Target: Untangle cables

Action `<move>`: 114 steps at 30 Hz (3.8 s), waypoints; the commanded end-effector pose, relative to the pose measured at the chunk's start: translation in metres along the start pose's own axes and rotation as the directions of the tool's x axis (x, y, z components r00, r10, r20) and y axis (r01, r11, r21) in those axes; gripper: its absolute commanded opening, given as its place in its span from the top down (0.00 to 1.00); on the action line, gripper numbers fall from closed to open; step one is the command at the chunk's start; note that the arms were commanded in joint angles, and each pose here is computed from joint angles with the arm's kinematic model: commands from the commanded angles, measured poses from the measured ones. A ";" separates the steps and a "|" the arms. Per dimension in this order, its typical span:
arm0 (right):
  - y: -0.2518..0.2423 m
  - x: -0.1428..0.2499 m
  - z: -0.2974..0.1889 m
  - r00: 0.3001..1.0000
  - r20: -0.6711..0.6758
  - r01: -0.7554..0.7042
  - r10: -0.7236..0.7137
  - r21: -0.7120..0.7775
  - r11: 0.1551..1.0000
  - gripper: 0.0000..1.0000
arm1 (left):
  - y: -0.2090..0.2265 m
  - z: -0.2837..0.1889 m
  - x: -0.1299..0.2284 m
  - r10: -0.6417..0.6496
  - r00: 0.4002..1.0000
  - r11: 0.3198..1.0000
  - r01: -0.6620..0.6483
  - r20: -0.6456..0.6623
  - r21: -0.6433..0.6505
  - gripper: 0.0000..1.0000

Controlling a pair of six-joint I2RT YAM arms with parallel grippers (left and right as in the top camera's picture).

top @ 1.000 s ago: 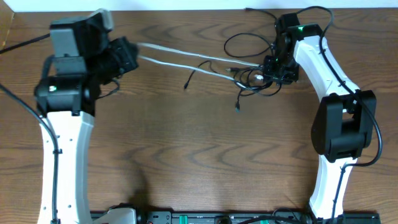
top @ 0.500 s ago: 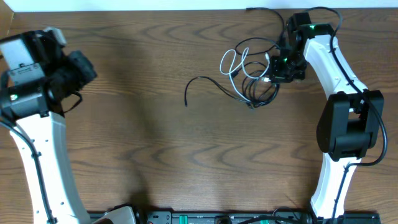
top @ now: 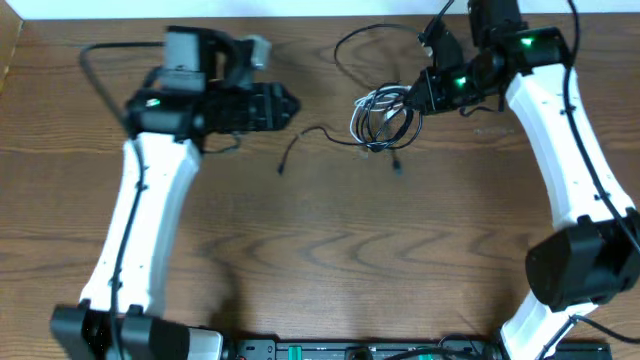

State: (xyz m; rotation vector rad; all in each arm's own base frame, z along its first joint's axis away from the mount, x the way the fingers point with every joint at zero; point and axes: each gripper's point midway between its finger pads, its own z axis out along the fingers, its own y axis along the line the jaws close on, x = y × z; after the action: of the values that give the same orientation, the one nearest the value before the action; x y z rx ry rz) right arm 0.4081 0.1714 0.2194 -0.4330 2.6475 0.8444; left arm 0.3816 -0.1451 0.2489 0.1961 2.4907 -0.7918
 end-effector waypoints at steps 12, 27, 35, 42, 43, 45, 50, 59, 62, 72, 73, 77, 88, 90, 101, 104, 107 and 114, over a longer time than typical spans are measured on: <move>0.018 -0.002 0.001 1.000 0.003 0.027 -0.026 -0.086 0.996 0.99 | -0.056 0.094 0.017 0.077 0.987 0.953 -0.031 -0.142 0.302 0.37; 0.018 -0.002 0.001 1.000 0.005 0.027 -0.026 -0.085 0.996 0.99 | -0.038 0.155 0.025 -0.038 0.992 0.999 0.039 -0.119 0.001 0.46; -0.033 -0.001 -0.004 0.980 0.034 -0.198 0.195 0.178 0.964 0.99 | -0.033 0.155 0.030 -0.030 0.994 0.995 0.020 -0.109 -0.093 0.92; -0.098 0.012 -0.019 0.918 0.137 -0.394 0.372 0.431 0.812 0.99 | -0.023 0.100 0.007 -0.068 0.997 0.991 0.064 -0.031 -0.115 0.92; -0.102 0.015 -0.019 0.912 0.140 -0.405 0.385 0.442 0.800 0.99 | -0.023 0.090 0.003 -0.065 0.998 0.991 0.063 -0.014 -0.114 0.93; -0.113 0.020 -0.019 0.903 0.139 -0.421 0.405 0.464 0.779 0.99 | -0.025 0.066 -0.005 -0.060 0.998 0.992 0.063 0.027 -0.111 0.92; -0.149 0.038 -0.013 0.863 0.132 -0.481 0.488 0.513 0.711 0.99 | -0.042 0.012 -0.015 0.001 0.995 0.998 0.005 0.104 -0.061 0.92; -0.180 0.066 0.032 0.837 -0.040 -0.469 0.546 0.462 0.753 0.99 | -0.044 -0.080 -0.049 0.063 0.937 0.997 -0.049 0.344 -0.052 0.92; -0.154 0.061 0.051 0.891 -0.145 -0.375 0.430 0.298 0.878 0.99 | -0.038 -0.102 -0.059 0.065 0.908 0.997 -0.040 0.414 -0.067 0.93; -0.079 0.041 0.059 0.967 -0.186 -0.196 0.172 -0.117 0.974 0.68 | -0.045 -0.046 -0.038 0.042 0.968 0.999 -0.041 0.247 -0.009 0.89; -0.075 0.037 0.057 0.970 -0.176 -0.194 0.168 -0.139 0.971 0.60 | -0.047 -0.035 -0.035 0.044 0.974 0.999 -0.044 0.221 -0.004 0.89; -0.058 0.022 0.043 0.984 -0.132 -0.151 0.122 -0.237 0.960 0.20 | -0.052 0.004 -0.021 0.056 0.991 0.998 -0.058 0.124 0.013 0.85; -0.145 0.024 0.014 0.906 -0.056 -0.384 0.419 0.308 0.871 0.01 | -0.058 0.096 0.027 0.067 0.991 0.998 -0.064 -0.115 0.028 0.83; -0.159 0.029 0.008 0.889 -0.033 -0.412 0.457 0.380 0.828 0.01 | -0.064 0.108 0.037 0.081 0.986 0.996 -0.076 -0.147 0.037 0.83; -0.201 0.037 -0.022 0.888 0.004 -0.420 0.460 0.417 0.807 0.04 | -0.101 0.126 0.068 0.306 0.932 0.950 -0.286 -0.195 0.123 0.72; -0.200 0.040 -0.022 0.899 -0.017 -0.393 0.439 0.414 0.821 0.03 | -0.102 0.134 0.076 0.326 0.920 0.944 -0.303 -0.219 0.131 0.71; -0.200 0.040 -0.022 0.904 -0.026 -0.378 0.426 0.414 0.828 0.01 | -0.104 0.147 0.088 0.368 0.897 0.929 -0.340 -0.247 0.149 0.71; -0.199 0.040 -0.021 0.904 -0.028 -0.379 0.427 0.411 0.829 0.01 | -0.120 0.206 0.120 0.574 0.783 0.817 -0.528 -0.239 0.230 0.70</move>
State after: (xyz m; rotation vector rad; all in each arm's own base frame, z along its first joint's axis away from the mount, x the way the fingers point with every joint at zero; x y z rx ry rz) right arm 0.4387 -0.0069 0.1095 0.2466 3.0028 0.3534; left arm 0.3358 -0.3434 0.1278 0.9593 2.5034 -0.7698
